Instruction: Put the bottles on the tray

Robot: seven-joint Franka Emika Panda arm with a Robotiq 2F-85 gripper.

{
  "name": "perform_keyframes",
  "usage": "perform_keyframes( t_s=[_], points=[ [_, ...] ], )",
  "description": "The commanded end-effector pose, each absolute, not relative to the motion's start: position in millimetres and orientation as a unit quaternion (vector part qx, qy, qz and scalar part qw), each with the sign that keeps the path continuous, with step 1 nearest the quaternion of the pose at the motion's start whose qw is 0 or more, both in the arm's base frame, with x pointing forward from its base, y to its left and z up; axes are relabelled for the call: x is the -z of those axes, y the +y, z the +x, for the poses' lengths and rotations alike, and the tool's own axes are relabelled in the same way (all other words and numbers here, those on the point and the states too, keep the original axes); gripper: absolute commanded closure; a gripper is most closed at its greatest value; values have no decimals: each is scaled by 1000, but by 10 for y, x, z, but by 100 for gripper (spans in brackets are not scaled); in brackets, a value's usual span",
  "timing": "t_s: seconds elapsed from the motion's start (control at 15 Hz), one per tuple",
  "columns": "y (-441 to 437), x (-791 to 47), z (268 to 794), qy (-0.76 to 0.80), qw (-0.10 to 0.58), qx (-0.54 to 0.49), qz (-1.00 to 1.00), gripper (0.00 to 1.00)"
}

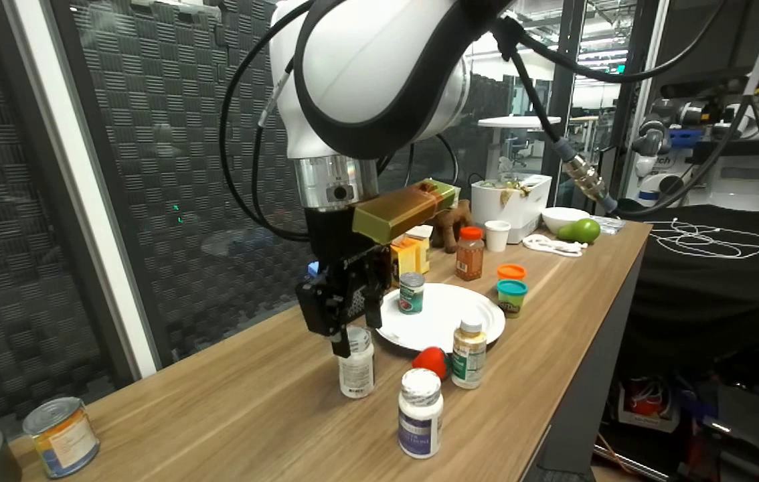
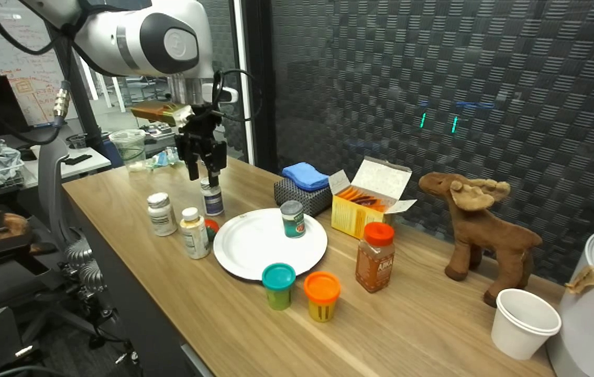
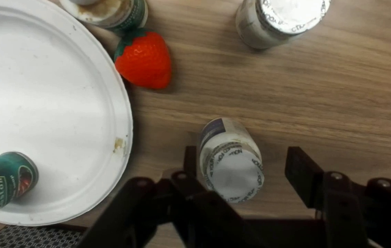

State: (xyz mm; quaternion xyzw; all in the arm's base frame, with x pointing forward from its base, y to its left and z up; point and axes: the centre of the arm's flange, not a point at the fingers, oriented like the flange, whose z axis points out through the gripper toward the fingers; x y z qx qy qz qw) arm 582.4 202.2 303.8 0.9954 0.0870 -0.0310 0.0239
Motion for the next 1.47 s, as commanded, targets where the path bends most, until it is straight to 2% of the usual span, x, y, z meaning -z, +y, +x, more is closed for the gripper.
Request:
perform_keyframes(
  t_s=[0.0, 0.07, 0.13, 0.2, 0.93, 1.4],
  points=[
    [2027, -3018, 5984, 98, 25, 20, 995, 50],
    [2021, -2996, 6002, 98, 27, 19, 995, 55],
    [2020, -2988, 6014, 97, 30, 15, 995, 77],
    [2013, -3007, 6030, 96, 31, 11, 995, 79],
    [1474, -3728, 5911, 40, 21, -34, 998, 80],
    [1038, -3615, 6056, 3, 38, -27, 999, 80]
  ],
)
